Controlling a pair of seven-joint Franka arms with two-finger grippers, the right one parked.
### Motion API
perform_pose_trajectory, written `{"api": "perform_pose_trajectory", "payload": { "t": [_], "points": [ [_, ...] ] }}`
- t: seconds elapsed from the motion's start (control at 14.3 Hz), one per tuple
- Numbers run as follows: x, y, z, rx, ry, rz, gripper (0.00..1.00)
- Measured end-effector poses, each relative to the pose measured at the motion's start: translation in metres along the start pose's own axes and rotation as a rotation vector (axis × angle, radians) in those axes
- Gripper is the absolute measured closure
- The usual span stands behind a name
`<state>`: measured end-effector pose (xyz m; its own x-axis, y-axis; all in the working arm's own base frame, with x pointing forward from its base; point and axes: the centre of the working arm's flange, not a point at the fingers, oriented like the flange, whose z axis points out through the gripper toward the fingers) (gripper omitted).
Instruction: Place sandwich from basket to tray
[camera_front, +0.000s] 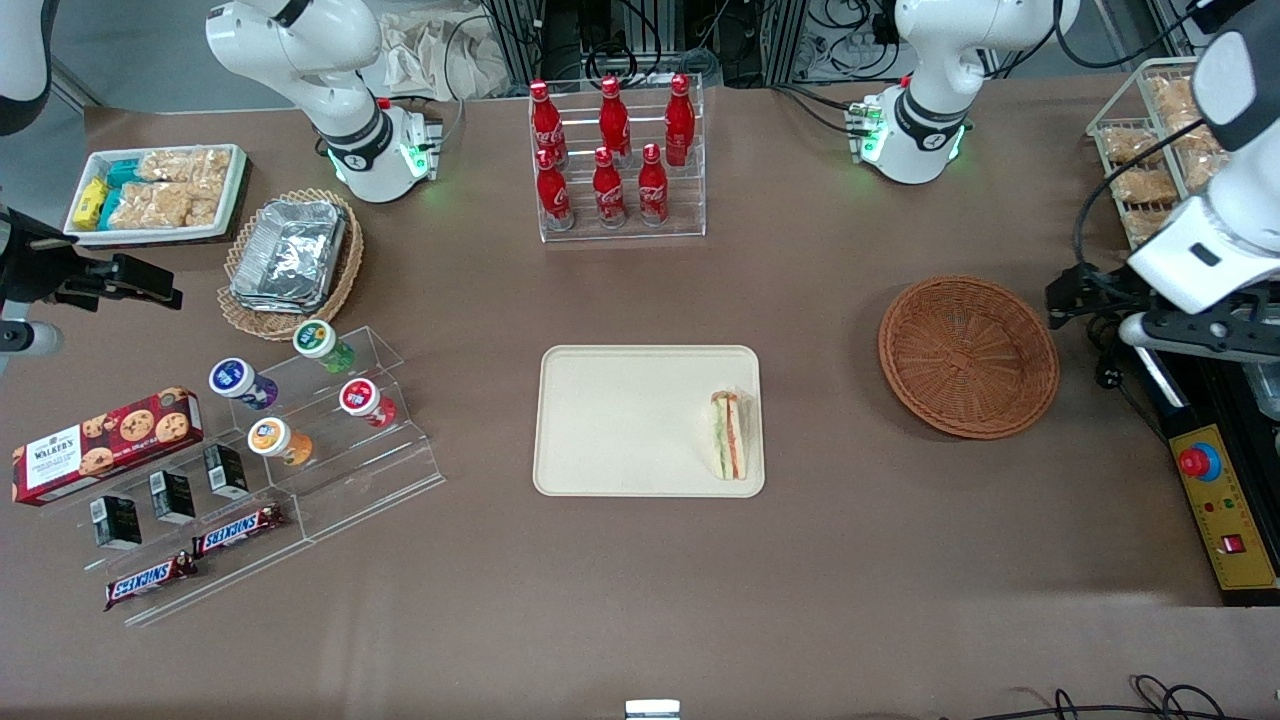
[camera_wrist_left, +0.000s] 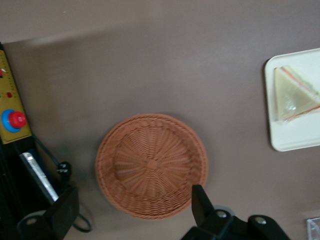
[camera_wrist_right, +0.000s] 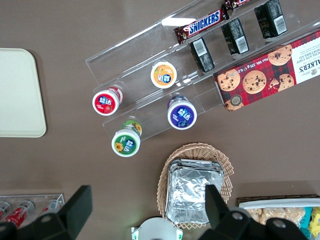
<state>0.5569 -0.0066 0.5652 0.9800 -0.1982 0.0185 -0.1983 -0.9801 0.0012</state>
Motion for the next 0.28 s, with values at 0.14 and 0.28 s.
{"api": "perform_pose_trajectory", "payload": {
  "t": [0.14,0.28],
  "points": [
    [-0.0017,-0.0109,-0.0025,0.002,0.005,0.005,0.0],
    [-0.0025,-0.014,-0.0047,0.002,0.003,0.016,0.0]
  ]
}}
